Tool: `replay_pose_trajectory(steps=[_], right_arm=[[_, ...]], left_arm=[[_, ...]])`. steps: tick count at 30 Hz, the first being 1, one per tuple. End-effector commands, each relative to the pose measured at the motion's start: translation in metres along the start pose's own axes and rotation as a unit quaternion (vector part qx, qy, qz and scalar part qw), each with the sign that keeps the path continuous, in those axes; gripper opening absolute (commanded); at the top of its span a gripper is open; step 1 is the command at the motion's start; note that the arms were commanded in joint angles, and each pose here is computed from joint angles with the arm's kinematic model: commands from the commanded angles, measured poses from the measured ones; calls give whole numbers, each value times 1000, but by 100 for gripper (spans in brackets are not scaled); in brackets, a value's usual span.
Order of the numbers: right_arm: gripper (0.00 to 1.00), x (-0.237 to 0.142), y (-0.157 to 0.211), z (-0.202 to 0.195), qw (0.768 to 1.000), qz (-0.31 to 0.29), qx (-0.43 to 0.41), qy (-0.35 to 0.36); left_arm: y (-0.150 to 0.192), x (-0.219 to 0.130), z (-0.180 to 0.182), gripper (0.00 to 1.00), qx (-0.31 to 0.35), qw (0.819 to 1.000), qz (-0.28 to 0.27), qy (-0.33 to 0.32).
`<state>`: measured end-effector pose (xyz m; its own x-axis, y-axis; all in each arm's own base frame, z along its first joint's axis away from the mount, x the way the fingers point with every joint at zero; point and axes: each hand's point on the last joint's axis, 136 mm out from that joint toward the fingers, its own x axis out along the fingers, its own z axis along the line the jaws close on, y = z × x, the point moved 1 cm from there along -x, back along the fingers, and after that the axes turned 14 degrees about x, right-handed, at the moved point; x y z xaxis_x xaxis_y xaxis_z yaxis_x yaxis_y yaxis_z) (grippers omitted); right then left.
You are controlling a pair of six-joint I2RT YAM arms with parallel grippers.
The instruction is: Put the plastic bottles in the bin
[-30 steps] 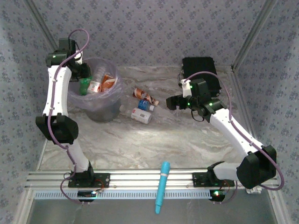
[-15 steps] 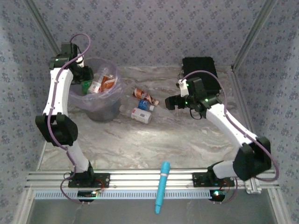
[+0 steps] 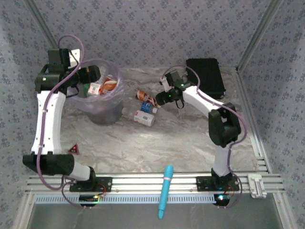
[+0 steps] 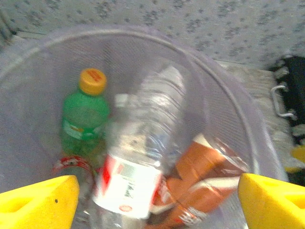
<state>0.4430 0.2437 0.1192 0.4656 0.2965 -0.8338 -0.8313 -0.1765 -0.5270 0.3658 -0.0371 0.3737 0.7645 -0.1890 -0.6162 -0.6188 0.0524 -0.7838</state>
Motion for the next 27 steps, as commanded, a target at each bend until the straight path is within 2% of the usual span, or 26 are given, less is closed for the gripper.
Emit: replay_pose_trajectory(steps=[1,7,14,20,27], right_arm=[[80,19,7,4,999,36,-30,16],[75,50,3,15,998,56,-29,3],[73,81,8,17,996,82,-20,-2],[70,95,12,20,995,95,-7,-20],[60,96,12,18,995,96,5,-34]], left_arm=[[-6,-15,-24,86,-29,997,-44,62],[11,-28,-45,86,-31,994,-50,96],[17,-28,-47,86,-29,993,-50,99],[17,-25,-48,86,-32,993,-52,106],[20,-22,-48,87,-31,993,-48,107]])
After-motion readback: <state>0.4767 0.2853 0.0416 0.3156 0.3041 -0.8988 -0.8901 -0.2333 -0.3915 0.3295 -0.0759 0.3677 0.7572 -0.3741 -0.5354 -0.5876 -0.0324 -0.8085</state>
